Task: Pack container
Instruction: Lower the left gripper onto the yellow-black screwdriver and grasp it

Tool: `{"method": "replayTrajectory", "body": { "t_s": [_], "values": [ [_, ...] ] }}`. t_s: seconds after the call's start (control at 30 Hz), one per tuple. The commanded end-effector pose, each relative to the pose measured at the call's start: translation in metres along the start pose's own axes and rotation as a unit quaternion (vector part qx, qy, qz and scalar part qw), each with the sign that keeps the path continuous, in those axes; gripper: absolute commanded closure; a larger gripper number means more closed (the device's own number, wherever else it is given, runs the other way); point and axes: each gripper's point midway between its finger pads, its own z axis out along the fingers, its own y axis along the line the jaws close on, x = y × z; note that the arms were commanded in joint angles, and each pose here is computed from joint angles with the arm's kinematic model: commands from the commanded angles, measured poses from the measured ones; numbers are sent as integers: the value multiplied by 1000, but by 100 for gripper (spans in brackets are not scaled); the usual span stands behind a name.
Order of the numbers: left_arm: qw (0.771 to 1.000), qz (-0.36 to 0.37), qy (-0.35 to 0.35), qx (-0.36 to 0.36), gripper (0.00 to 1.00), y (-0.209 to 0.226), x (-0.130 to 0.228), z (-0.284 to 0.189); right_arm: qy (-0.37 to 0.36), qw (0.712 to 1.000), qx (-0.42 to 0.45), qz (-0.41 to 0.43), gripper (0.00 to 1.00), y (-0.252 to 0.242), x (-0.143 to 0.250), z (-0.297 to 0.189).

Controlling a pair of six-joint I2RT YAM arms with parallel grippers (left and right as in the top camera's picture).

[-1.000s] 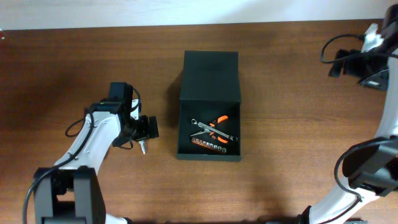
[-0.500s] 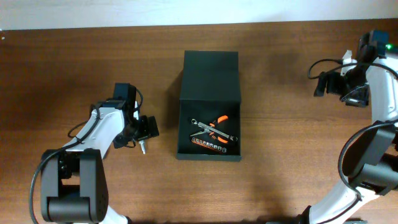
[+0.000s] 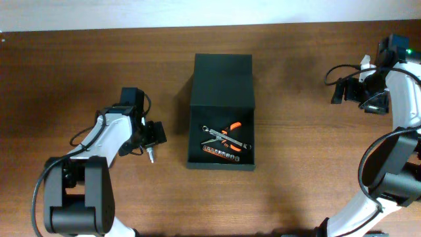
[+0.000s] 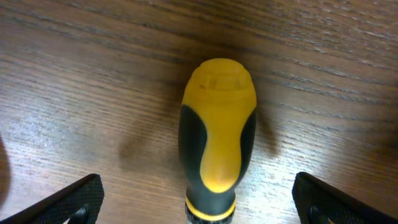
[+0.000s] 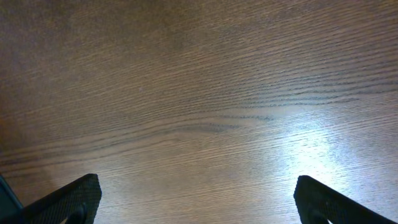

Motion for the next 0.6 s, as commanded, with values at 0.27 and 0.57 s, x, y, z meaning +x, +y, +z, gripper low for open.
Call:
{"method": "replayTrajectory", "body": {
  "t_s": [0.27, 0.57],
  "values": [
    [1000, 7, 27, -15, 0, -6, 5, 22, 10, 1000, -5, -4, 1, 2, 4, 3],
    [999, 8, 27, -15, 19, -5, 5, 22, 15, 1000, -5, -3, 1, 3, 6, 3]
  ]
}}
